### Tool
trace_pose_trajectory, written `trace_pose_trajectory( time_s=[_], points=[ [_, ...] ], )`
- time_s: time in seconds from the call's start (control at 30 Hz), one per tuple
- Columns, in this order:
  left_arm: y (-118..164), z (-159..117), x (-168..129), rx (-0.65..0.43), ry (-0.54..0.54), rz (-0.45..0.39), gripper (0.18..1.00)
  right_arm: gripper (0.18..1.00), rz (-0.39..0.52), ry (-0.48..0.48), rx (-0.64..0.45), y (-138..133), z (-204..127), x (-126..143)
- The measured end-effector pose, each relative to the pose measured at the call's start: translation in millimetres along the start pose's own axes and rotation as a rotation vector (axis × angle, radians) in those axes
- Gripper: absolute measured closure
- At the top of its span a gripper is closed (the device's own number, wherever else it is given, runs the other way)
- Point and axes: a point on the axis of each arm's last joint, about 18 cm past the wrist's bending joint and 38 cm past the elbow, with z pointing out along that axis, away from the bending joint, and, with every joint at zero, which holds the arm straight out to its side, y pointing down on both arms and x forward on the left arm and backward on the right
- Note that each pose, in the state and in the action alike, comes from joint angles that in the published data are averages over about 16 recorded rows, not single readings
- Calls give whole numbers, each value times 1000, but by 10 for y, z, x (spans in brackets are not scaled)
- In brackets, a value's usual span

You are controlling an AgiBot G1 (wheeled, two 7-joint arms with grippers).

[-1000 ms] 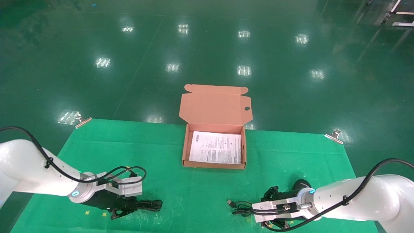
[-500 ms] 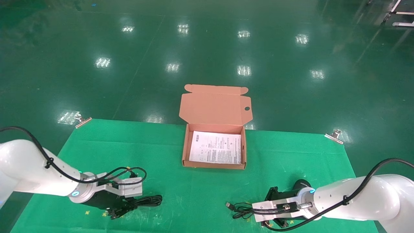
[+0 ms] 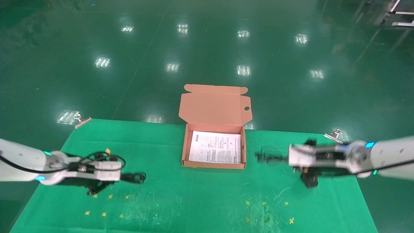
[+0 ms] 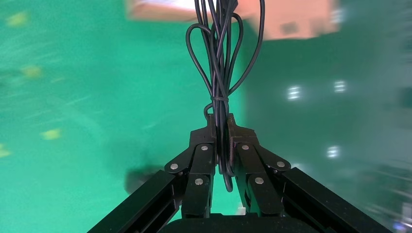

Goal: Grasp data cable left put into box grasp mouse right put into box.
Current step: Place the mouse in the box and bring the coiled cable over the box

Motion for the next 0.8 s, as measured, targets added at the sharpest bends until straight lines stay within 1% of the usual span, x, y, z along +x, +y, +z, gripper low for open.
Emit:
trace_pose_trajectory(
  time_s=[0.17, 0.33, 0.57, 0.8],
  points=[
    [-87, -274, -192, 9, -109, 43, 905, 967, 4, 125, 35, -86, -265, 402],
    [-249, -485, -403, 36, -214, 47, 906, 968, -22, 225, 87, -313, -424, 734],
    [-498, -682, -729, 76, -341, 38, 906, 968, -65, 321, 170, -747, -510, 1100],
    [-695, -799, -1051, 91, -445, 29, 907, 968, -97, 385, 237, -1161, -537, 1388]
  ],
)
